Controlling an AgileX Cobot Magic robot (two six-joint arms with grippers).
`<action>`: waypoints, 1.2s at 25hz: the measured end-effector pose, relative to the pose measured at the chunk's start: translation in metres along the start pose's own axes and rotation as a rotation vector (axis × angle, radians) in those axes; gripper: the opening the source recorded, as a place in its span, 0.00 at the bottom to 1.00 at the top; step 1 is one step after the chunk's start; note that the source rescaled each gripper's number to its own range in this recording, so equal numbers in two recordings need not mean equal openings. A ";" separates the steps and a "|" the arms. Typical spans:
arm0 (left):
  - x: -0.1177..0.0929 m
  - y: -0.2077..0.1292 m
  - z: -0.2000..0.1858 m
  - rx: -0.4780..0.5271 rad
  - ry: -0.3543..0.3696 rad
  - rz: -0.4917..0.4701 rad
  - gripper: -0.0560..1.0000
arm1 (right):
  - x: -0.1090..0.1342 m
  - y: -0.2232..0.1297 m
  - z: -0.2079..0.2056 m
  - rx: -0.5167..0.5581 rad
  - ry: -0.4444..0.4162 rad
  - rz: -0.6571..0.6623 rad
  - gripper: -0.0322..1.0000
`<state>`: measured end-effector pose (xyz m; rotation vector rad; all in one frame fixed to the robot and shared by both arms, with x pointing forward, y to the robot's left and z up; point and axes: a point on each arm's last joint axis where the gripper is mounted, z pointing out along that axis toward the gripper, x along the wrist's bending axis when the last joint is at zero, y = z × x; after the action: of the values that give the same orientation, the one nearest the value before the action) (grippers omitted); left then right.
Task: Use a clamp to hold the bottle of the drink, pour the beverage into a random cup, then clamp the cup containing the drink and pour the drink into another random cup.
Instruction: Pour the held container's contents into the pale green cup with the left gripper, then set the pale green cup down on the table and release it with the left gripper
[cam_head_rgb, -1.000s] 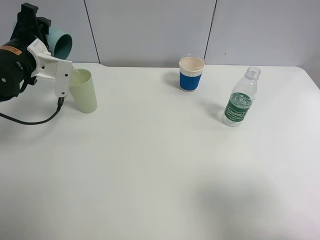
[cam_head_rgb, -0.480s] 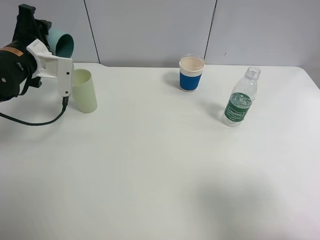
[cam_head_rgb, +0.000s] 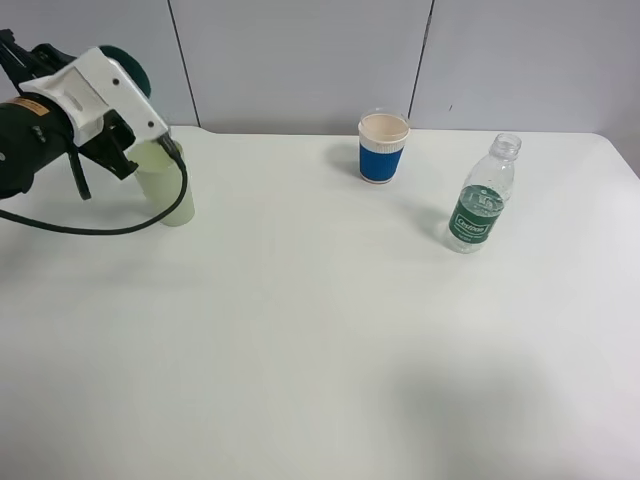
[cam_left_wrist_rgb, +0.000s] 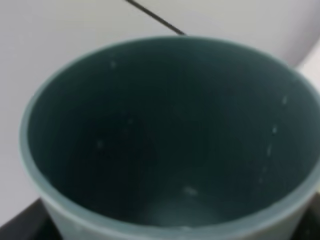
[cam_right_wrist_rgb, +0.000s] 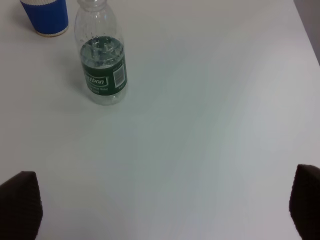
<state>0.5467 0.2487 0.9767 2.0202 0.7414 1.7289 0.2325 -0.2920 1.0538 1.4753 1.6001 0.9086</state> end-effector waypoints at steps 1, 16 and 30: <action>0.002 0.005 -0.002 -0.023 -0.001 -0.036 0.08 | 0.000 0.000 0.000 0.000 0.000 0.000 0.99; -0.016 0.088 -0.056 -0.469 -0.459 -0.527 0.08 | 0.000 0.000 0.000 0.000 0.000 0.000 0.99; -0.074 0.073 -0.081 -0.505 -0.948 -0.492 0.08 | 0.000 0.000 0.000 0.000 0.000 0.000 0.99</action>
<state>0.4697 0.1419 0.9764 1.7826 0.3597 0.4861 0.2325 -0.2920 1.0538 1.4753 1.6001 0.9086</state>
